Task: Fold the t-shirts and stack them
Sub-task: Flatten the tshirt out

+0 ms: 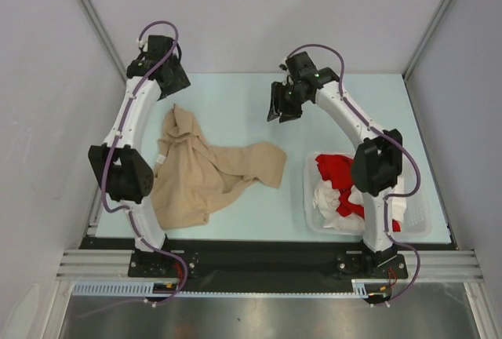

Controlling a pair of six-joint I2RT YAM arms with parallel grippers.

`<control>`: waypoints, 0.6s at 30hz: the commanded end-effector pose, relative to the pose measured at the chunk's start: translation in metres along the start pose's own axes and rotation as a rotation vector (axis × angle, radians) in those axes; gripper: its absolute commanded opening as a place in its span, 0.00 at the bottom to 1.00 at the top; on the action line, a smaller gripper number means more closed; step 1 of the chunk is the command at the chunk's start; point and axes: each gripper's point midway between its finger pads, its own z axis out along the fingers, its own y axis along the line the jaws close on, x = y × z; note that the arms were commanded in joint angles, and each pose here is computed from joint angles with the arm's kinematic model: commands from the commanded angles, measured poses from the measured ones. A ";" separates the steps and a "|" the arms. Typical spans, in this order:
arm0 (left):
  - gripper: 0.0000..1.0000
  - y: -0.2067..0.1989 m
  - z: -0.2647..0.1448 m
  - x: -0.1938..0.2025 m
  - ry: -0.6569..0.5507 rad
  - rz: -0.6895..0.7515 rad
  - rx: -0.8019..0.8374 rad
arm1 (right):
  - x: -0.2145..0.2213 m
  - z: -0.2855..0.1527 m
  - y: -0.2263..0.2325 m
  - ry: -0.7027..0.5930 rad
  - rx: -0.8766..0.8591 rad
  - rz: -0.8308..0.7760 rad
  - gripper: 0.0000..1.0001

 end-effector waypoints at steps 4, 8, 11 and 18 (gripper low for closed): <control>0.82 -0.021 -0.090 -0.006 -0.133 0.123 0.116 | 0.059 -0.044 0.007 0.038 0.001 -0.119 0.52; 0.82 -0.024 -0.108 0.078 -0.013 0.119 0.267 | 0.119 -0.026 0.013 0.137 -0.013 -0.173 0.53; 0.79 0.018 -0.092 0.164 0.153 0.079 0.204 | 0.154 -0.006 0.022 0.195 -0.013 -0.216 0.54; 0.74 0.049 -0.082 0.262 0.376 0.039 0.202 | 0.186 0.045 0.030 0.251 0.028 -0.268 0.63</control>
